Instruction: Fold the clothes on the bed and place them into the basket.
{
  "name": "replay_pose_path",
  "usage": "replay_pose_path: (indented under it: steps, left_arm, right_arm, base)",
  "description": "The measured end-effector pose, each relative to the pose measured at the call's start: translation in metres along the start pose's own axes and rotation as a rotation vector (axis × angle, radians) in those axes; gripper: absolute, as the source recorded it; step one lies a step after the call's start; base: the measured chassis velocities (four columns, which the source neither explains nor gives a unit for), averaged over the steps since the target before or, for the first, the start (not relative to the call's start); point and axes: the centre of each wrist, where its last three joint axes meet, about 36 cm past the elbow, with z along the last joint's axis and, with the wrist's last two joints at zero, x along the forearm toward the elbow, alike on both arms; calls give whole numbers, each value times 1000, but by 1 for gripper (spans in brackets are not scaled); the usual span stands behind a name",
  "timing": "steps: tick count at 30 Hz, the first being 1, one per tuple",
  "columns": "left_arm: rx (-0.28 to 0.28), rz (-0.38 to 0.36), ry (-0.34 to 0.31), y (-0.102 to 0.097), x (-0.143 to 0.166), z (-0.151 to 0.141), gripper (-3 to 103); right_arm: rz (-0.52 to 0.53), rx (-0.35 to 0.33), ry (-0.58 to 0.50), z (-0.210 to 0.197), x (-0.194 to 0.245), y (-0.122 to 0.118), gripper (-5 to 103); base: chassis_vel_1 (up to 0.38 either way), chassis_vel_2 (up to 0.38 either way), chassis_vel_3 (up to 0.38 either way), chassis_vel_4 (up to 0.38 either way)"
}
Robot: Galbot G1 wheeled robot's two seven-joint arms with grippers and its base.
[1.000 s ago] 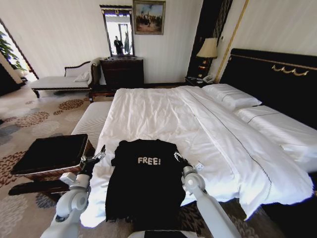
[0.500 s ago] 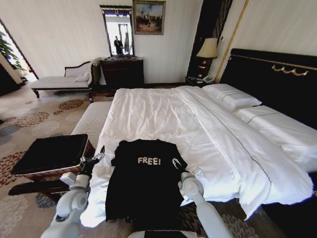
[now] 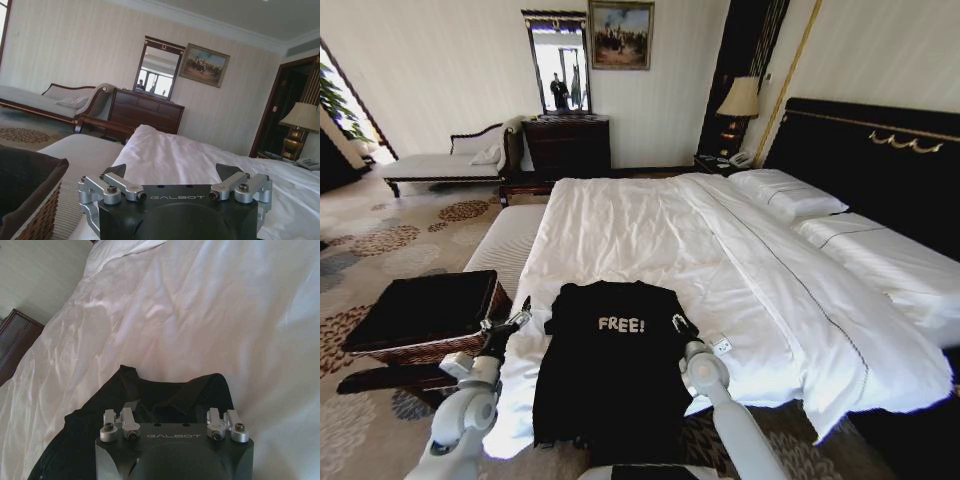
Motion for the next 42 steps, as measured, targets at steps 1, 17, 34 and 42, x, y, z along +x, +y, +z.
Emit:
replay_pose_path:
  steps: [1,17,34,42]
  left_arm:
    - [0,0,-1,0,1,0,100]
    - [-6,2,-10,-5,7,-4,100]
    - [18,-4,-4,-11,11,3,100]
    - [28,-10,-4,-13,12,6,100]
  right_arm:
    - [3,1,-5,0,0,-1,57]
    - [34,22,-57,-11,-6,-14,9]
    - [63,1,-151,-42,-15,-23,0]
    - [61,25,-164,-46,-19,-25,22]
  base:
    - [0,0,0,0]
    - [0,0,0,0]
    - [0,0,0,0]
    - [0,0,0,0]
